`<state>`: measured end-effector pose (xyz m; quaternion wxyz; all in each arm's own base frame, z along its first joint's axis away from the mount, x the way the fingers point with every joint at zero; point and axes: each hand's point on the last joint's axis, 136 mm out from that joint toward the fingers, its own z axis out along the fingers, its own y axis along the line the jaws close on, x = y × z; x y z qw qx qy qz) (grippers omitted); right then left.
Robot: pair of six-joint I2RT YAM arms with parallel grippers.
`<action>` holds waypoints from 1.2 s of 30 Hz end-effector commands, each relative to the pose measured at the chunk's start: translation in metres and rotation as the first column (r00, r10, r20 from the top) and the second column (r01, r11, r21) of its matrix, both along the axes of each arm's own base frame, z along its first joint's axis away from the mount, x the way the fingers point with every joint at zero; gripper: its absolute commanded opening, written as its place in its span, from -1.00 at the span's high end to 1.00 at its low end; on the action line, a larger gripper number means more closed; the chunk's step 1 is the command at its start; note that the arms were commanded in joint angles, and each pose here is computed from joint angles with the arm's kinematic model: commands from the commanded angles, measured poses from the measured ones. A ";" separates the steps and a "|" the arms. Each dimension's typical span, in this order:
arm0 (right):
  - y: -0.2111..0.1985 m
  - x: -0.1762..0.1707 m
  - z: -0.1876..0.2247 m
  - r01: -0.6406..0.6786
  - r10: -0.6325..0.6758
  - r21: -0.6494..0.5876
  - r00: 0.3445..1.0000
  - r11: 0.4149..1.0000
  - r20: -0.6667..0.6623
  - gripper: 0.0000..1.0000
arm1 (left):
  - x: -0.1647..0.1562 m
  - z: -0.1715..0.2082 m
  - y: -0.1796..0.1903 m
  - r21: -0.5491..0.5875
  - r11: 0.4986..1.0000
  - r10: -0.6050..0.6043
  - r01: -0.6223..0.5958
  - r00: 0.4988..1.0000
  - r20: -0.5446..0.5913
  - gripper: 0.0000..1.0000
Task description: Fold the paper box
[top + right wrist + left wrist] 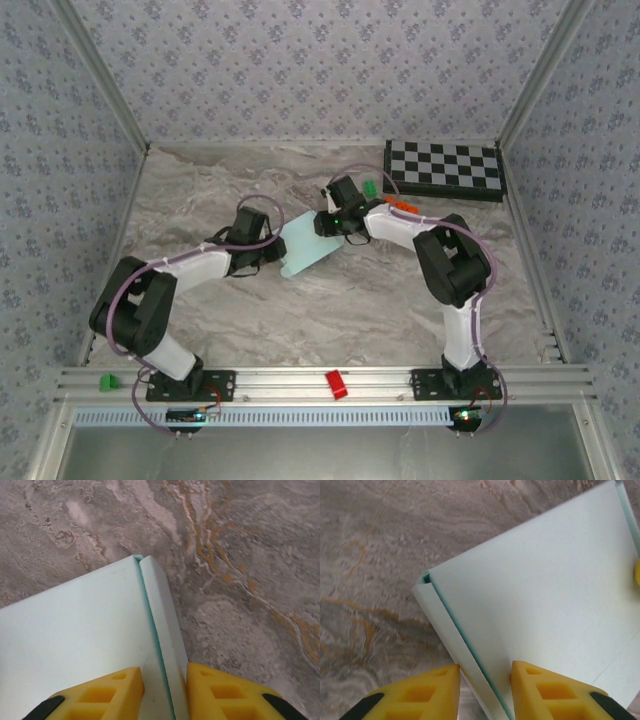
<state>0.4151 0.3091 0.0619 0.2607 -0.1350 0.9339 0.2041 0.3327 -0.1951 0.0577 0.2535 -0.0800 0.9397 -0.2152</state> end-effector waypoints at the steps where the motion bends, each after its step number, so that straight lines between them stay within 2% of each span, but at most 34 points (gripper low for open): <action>1: 0.009 -0.028 -0.036 -0.111 0.101 -0.081 0.988 0.991 -0.117 0.38 | -0.024 -0.013 0.001 0.012 1.000 0.022 -0.022 0.999 -0.050 0.36; 6: 0.016 -0.021 -0.030 -0.134 0.124 -0.102 0.987 0.986 -0.098 0.36 | -0.036 -0.008 0.001 0.009 1.000 0.011 -0.011 0.999 -0.047 0.30; 11: 0.015 -0.009 -0.001 -0.119 0.115 -0.093 0.992 0.989 -0.045 0.24 | -0.037 0.014 0.007 0.024 1.000 0.010 -0.010 1.000 0.000 0.13; 17: 0.004 0.004 0.028 -0.079 0.080 -0.061 0.997 0.995 0.005 0.10 | -0.031 0.042 0.022 0.128 0.992 -0.009 -0.001 0.997 0.076 -0.10; 22: -0.009 -0.002 0.043 -0.050 0.051 -0.037 0.998 0.998 0.026 0.03 | -0.016 0.058 0.031 0.207 0.978 -0.066 0.041 0.991 0.114 -0.26; 27: -0.027 -0.013 0.057 0.003 -0.004 0.018 0.999 1.000 0.044 0.00 | 0.009 0.065 0.026 0.159 0.975 -0.178 0.155 0.974 0.141 -0.39; 31: -0.043 -0.029 0.060 0.047 -0.049 0.040 0.998 0.998 0.047 -0.02 | 0.027 0.056 0.012 0.153 0.941 -0.321 0.301 0.938 0.131 -0.56; 36: -0.066 -0.053 0.045 0.104 -0.105 0.023 0.994 0.994 0.027 -0.06 | 0.044 0.036 -0.003 0.083 0.914 -0.403 0.396 0.910 0.096 -0.57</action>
